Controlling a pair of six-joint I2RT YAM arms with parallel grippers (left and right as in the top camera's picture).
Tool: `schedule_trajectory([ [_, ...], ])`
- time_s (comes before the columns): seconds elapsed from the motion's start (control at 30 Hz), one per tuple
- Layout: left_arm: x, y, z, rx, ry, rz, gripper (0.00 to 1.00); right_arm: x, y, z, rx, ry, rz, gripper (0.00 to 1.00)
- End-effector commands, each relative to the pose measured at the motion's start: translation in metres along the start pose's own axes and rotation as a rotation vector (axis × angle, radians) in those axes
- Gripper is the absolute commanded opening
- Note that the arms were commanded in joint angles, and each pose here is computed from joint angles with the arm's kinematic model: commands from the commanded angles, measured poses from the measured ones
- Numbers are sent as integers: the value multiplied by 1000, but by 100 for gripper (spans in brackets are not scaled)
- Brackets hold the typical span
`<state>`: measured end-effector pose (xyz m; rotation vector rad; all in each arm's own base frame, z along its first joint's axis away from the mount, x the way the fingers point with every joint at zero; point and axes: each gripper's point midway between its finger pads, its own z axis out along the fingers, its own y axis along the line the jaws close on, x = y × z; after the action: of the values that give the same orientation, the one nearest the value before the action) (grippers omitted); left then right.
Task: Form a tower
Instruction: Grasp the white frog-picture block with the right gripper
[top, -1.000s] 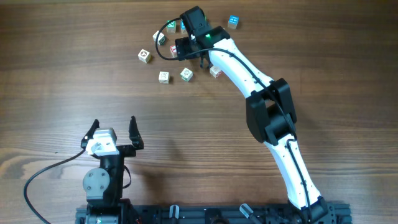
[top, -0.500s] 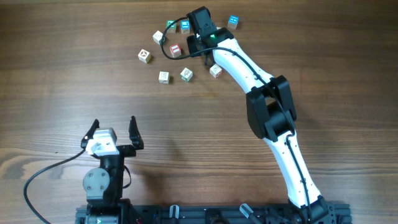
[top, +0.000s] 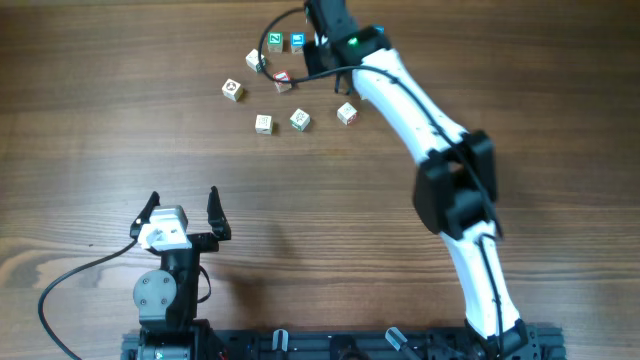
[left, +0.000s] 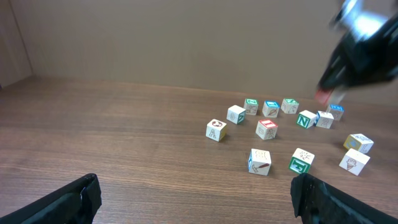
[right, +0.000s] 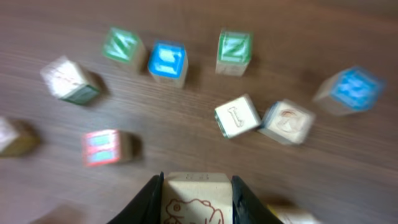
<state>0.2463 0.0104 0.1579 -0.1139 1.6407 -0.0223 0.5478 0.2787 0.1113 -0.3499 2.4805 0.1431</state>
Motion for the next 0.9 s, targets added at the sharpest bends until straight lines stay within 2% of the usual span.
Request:
schedule_trajectory([
  [0.0, 0, 4, 0, -19, -3, 18, 100, -44, -9, -129, -21, -116, 18, 25],
  [0.03, 0, 4, 0, -19, -3, 18, 100, -40, -11, -146, -22, -105, 17, 25],
  [0.1, 0, 4, 0, -19, -3, 18, 100, -10, -12, -193, -64, 4, 8, 25],
  [0.27, 0, 4, 0, -18, -3, 18, 100, 61, -17, -207, -49, 291, 70, 26],
  [0.37, 0, 4, 0, -19, -3, 18, 100, 100, -18, -195, -28, 441, 117, 27],
  [0.53, 0, 4, 0, -19, -3, 18, 100, 163, 6, -147, -126, 613, 184, 30],
  [0.73, 0, 4, 0, -19, -3, 18, 100, 234, 13, -90, -123, 677, 260, 30],
  [0.87, 0, 4, 0, -18, -3, 19, 100, 256, 18, -73, -132, 664, 247, 30],
])
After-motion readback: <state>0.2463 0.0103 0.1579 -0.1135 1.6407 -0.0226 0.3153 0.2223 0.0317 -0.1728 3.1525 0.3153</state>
